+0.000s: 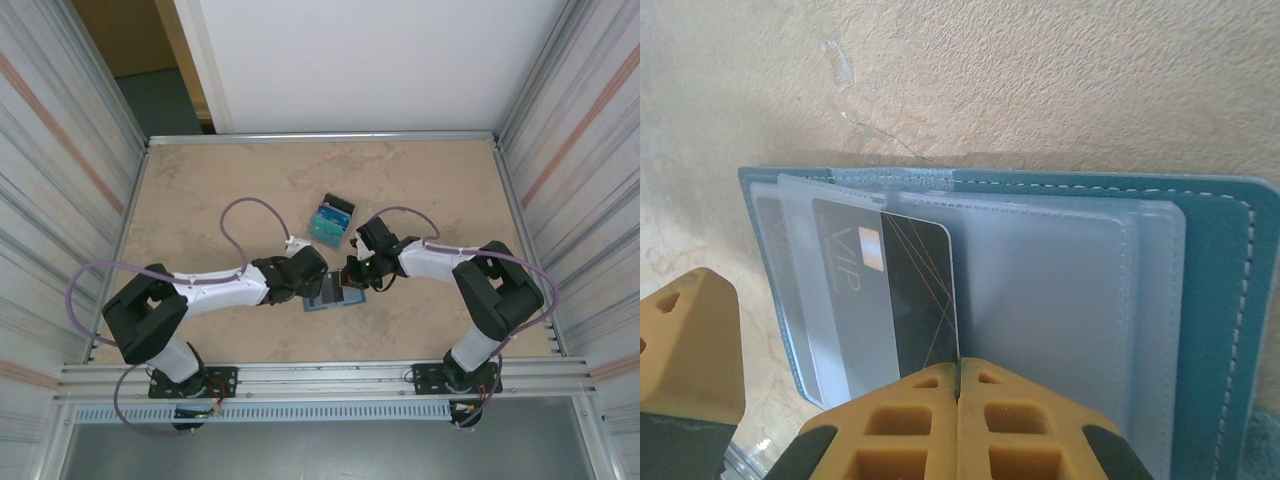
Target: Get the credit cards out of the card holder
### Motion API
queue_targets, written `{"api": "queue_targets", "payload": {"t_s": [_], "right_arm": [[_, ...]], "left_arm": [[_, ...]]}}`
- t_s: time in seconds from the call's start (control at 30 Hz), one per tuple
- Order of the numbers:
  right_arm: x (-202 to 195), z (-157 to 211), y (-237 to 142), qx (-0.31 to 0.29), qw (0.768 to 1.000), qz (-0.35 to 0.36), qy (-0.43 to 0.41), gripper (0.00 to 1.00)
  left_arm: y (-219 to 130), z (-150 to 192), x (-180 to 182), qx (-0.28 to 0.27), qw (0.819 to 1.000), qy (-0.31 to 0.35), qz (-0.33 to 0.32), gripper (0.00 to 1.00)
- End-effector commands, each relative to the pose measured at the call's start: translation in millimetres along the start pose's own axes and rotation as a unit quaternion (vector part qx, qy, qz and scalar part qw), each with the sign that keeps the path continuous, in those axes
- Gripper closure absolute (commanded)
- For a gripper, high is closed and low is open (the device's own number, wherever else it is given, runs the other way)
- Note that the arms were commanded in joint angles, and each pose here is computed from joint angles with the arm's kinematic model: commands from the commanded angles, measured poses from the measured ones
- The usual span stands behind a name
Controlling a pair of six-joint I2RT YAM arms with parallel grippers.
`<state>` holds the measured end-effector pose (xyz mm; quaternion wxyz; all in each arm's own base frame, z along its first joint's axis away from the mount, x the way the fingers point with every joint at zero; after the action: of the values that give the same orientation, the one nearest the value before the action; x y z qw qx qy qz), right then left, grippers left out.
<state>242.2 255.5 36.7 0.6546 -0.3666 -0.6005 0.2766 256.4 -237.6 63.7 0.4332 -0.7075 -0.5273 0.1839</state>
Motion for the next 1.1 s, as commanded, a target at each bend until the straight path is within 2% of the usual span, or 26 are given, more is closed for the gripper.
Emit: {"api": "queue_targets", "payload": {"t_s": [0.0,0.2,0.57,0.83,1.07], "right_arm": [[7.7,-5.1,-10.2,-0.010,1.000,-0.005,-0.014,1.00],[6.2,-4.9,-10.9,-0.012,1.000,-0.003,-0.012,1.00],[5.9,-5.2,-21.6,-0.019,1.000,-0.022,-0.005,1.00],[22.7,2.2,-14.8,0.006,0.996,-0.093,0.002,0.85],[34.0,2.6,-7.3,0.023,0.990,-0.140,0.007,0.83]], "left_arm": [[4.7,-6.2,-11.2,0.000,1.000,0.030,0.007,0.01],[13.8,0.6,-21.4,0.022,0.998,0.052,0.012,0.01],[19.6,16.8,-16.8,0.049,0.997,0.055,-0.002,0.01],[24.1,25.3,-17.5,0.062,0.997,0.054,-0.004,0.01],[26.5,29.2,-17.7,0.069,0.996,0.052,-0.005,0.01]]}}
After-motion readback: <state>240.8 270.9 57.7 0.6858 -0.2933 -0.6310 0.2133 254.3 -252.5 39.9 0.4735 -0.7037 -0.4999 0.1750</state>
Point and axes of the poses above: each hand's point on the last joint's axis, 136 mm out from that joint toward the fingers, its own y axis out along the fingers, its own x axis along the line the jaws close on, z = x × y, the point moved 1 cm from there along -y, back along the fingers, and after that the axes turned 10 degrees about y, right-handed, at the moved point
